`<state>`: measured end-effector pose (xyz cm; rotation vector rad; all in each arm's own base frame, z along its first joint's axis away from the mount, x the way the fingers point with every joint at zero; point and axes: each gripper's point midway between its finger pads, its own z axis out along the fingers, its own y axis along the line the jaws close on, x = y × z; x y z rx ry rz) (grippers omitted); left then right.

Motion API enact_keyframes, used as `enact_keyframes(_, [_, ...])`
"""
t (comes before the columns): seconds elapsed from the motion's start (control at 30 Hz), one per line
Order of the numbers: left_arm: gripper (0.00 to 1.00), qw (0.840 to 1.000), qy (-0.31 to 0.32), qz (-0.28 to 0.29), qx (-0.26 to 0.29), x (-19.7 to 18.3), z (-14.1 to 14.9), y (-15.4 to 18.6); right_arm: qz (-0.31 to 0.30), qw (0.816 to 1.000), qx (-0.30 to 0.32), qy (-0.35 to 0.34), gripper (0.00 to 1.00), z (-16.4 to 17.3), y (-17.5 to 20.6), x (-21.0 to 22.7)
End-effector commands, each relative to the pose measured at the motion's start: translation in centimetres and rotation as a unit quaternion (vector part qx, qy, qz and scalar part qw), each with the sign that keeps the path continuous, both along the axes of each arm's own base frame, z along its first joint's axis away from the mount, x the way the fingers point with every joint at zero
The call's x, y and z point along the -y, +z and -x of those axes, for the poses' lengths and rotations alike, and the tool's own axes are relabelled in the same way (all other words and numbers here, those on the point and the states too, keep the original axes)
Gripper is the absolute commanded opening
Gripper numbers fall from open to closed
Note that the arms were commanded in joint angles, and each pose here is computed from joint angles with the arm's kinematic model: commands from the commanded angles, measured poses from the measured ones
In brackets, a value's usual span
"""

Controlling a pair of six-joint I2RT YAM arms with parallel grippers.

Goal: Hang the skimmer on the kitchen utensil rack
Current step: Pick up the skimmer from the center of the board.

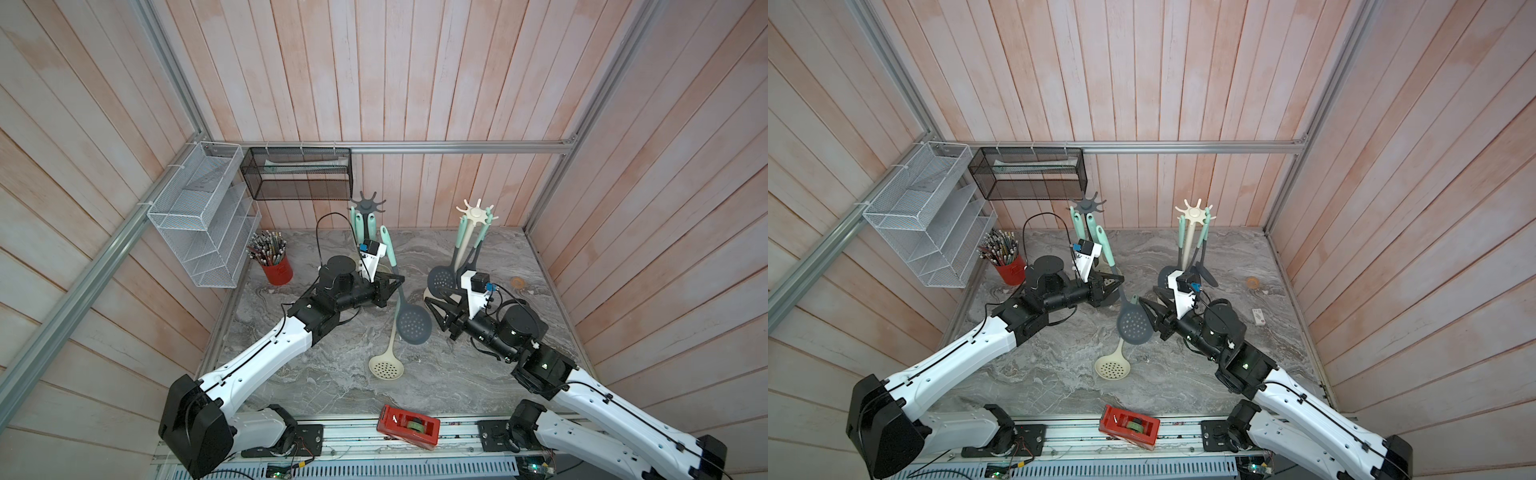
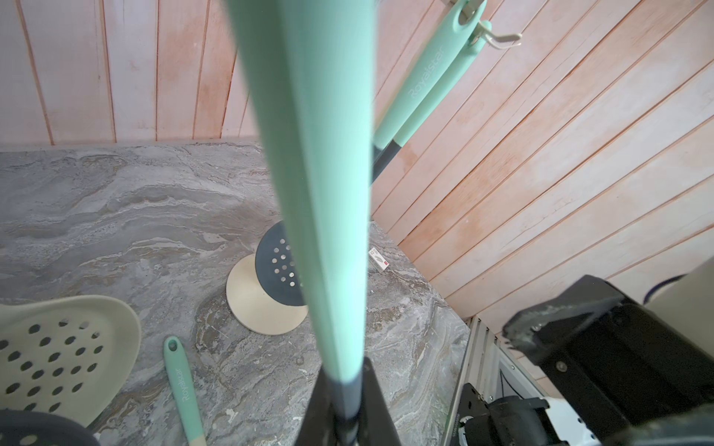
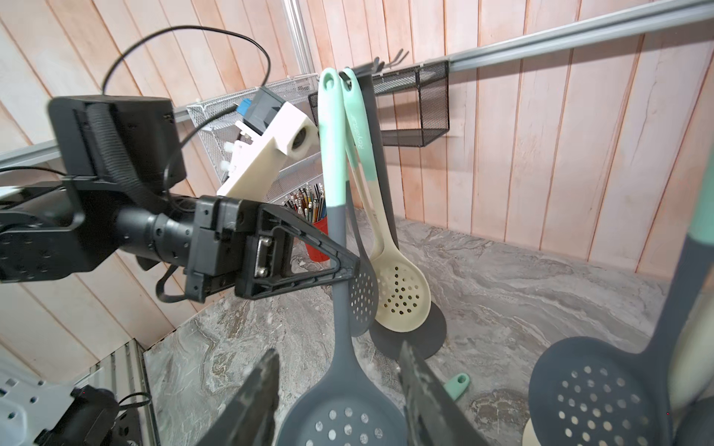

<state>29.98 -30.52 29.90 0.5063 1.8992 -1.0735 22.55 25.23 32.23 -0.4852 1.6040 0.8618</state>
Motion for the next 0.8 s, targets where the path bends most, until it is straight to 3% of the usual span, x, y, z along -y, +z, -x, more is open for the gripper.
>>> enact_keyframes(0.0, [0.0,0.999,0.033,-0.009,0.023,-0.3,-1.3,0.5,-0.026,0.999,0.005,-0.024,0.52,-1.5,1.6,-0.3])
enact_keyframes(0.43, [0.0,0.996,0.092,-0.005,-0.007,0.7,-3.6,1.0,0.061,0.996,-0.036,-0.062,0.52,-5.1,-2.9,-2.8])
enact_keyframes(0.77, [0.0,0.997,0.079,0.0,-0.012,2.1,-2.8,1.4,0.09,0.993,-0.053,-0.056,0.49,-6.2,-4.7,-4.4])
